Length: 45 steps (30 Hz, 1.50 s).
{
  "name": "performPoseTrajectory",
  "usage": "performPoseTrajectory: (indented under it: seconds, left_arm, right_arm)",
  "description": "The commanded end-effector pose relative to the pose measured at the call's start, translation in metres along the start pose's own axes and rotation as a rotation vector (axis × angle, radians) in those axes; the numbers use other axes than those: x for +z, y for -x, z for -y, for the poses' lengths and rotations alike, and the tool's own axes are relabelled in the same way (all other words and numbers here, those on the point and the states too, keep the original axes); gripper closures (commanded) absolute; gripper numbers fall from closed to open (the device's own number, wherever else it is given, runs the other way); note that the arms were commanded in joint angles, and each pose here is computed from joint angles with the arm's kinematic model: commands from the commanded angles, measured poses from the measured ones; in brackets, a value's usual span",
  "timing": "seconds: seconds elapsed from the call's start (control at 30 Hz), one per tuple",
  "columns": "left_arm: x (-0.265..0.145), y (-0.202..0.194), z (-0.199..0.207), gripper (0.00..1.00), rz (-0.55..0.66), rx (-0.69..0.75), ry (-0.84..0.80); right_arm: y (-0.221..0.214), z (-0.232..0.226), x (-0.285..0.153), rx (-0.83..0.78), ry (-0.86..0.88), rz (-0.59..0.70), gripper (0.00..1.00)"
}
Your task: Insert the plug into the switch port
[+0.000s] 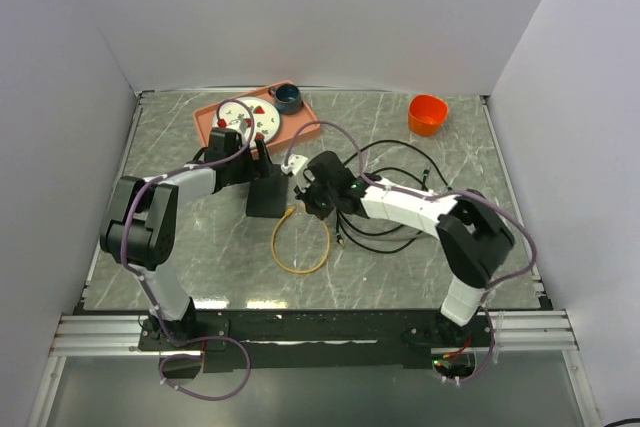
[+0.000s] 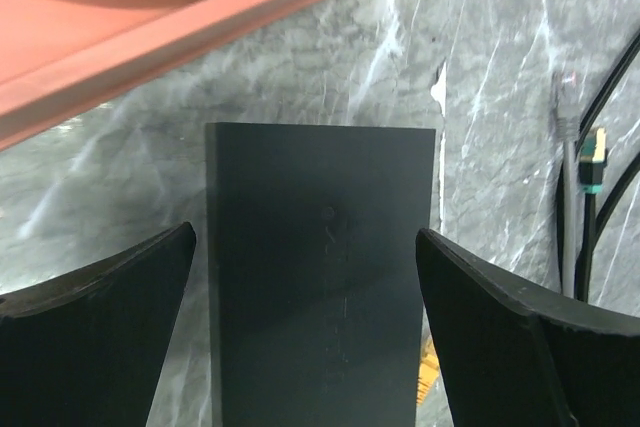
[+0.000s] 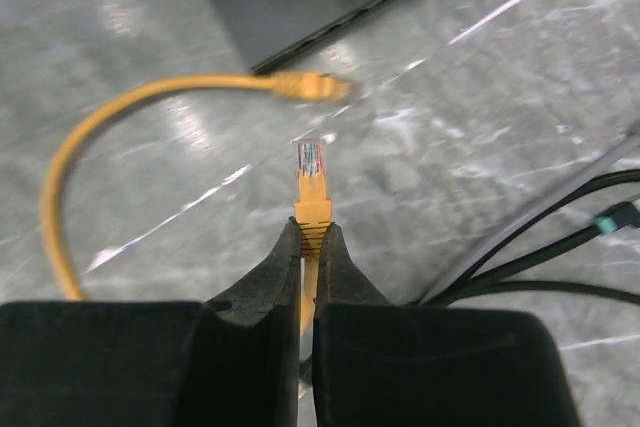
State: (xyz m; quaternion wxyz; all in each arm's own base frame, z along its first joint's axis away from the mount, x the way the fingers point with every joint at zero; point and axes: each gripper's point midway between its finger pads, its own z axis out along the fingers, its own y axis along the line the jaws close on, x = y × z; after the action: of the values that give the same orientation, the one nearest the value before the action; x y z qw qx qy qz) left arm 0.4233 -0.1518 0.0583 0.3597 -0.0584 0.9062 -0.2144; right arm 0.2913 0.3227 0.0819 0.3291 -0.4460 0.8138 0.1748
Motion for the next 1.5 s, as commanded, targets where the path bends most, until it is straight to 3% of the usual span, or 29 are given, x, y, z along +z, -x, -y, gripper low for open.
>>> performPoseTrajectory:
  seconds: [0.0,0.27,0.63,0.93,1.17,1.33,1.47]
  left_arm:
    - [0.009,0.005,0.015,0.01,0.007,0.037,-0.095]
    - [0.03,0.014,0.033,0.07,-0.027,0.042,-0.185]
    - [0.058,0.028,0.054,0.08,-0.031,0.068,-0.208]
    - [0.013,0.055,0.034,0.03,0.125,0.072,-0.042]
    - [-0.019,0.055,0.03,0.01,0.169,0.068,-0.005]
    - [-0.03,0.053,0.029,0.01,0.176,0.065,0.0]
    - [-0.038,0.049,0.031,0.01,0.174,0.062,-0.016]
  right_arm:
    - [0.021,0.032,0.016,-0.051,-0.124,0.017,1.0]
    - [0.001,0.038,0.038,-0.038,-0.149,-0.036,1.0]
    - [0.008,0.043,0.041,-0.027,-0.158,-0.019,1.0]
    - [0.011,0.025,0.043,-0.039,-0.128,-0.01,1.0]
    - [-0.011,-0.011,0.049,-0.094,-0.079,-0.079,1.0]
    - [-0.025,-0.07,0.04,-0.219,-0.009,-0.104,1.0]
    - [-0.03,-0.112,0.025,-0.288,0.095,-0.033,1.0]
